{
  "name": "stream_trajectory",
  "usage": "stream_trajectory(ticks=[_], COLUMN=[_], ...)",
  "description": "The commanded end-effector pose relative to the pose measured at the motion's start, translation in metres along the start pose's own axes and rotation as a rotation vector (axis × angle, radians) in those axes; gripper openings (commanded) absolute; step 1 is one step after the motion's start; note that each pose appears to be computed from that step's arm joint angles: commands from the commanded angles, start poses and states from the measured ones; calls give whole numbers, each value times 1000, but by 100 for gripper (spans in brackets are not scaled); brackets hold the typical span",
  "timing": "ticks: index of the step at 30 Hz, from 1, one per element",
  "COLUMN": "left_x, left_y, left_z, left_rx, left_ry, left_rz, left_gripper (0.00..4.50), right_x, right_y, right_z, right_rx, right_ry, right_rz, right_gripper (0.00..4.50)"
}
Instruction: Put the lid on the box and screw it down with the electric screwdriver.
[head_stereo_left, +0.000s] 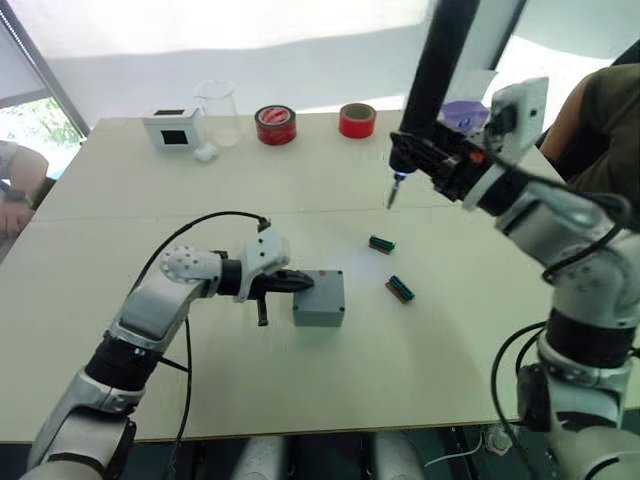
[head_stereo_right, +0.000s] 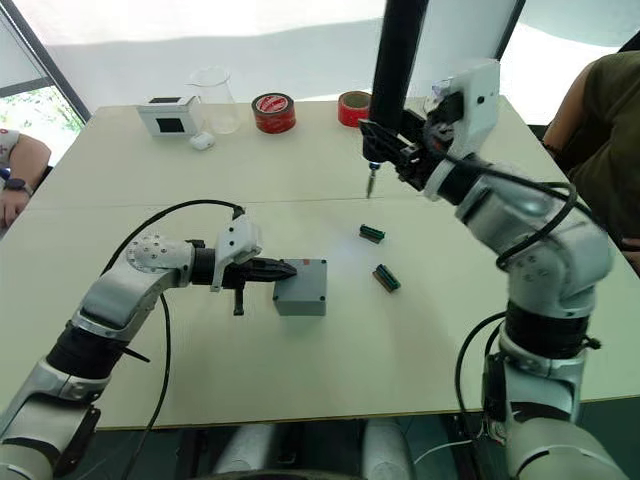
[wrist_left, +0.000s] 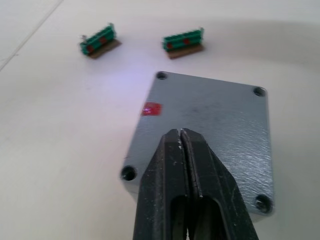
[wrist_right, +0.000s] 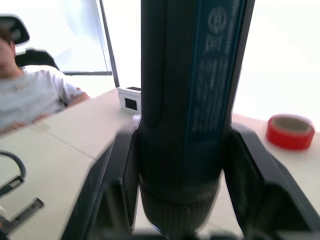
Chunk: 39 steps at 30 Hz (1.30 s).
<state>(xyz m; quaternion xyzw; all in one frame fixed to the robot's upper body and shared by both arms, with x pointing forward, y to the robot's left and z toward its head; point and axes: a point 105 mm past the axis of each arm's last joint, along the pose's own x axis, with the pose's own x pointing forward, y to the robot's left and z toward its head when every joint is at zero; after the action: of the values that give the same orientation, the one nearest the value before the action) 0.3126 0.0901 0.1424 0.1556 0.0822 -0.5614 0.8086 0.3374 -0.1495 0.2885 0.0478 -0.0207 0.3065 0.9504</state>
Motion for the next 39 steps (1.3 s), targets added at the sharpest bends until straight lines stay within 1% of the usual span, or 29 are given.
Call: stream_trajectory(ticks=[1,3,4,6,8,9,12,14,16,23,25,26,30,31,34,36,39], left_x=[-23,-28,-32,-37,-42,-41,-39,-38,-37,-32,-30,-30,-32,-32,-34,-36,-40], left_y=[10,4,-4,-16,-27,-33,-45,-50,-54,-58,-58,-58,-54,-53,-49,-45,-39], left_z=[45,51,54,58,56,52,43,41,41,39,38,39,39,39,40,40,41], left_rx=[-20,-34,-63,-100,-110,-85,-29,-24,-25,-16,-15,-14,-25,-26,-33,-38,-46], left_ry=[-191,-200,-205,-213,-181,-145,-77,-60,-56,-44,-46,-46,-46,-46,-50,-54,-54], left_rz=[103,65,-9,-111,-189,-214,-261,-282,-306,-326,-319,-318,-301,-300,-284,-266,-241], left_gripper=[0,0,0,0,0,0,0,0,0,0,0,0,0,0,0,0,0], right_x=[-23,-33,-40,-51,-70,-80,-100,-105,-105,-107,-109,-110,-109,-108,-104,-96,-84], right_y=[-19,-25,-35,-50,-71,-79,-92,-98,-99,-102,-105,-106,-110,-112,-115,-118,-113], right_z=[15,5,-5,-20,-47,-64,-96,-106,-111,-123,-127,-128,-127,-126,-119,-108,-89], right_rx=[85,92,110,150,222,279,377,393,402,423,400,393,328,309,270,234,197], right_ry=[84,201,283,404,553,627,762,811,856,962,991,998,1008,1006,981,928,847], right_rz=[-38,-52,-95,-165,-253,-281,-338,-373,-377,-374,-382,-383,-381,-383,-376,-365,-316], right_gripper=[177,177,177,177,177,177,177,177,177,177,277,291,438,447,447,447,447])
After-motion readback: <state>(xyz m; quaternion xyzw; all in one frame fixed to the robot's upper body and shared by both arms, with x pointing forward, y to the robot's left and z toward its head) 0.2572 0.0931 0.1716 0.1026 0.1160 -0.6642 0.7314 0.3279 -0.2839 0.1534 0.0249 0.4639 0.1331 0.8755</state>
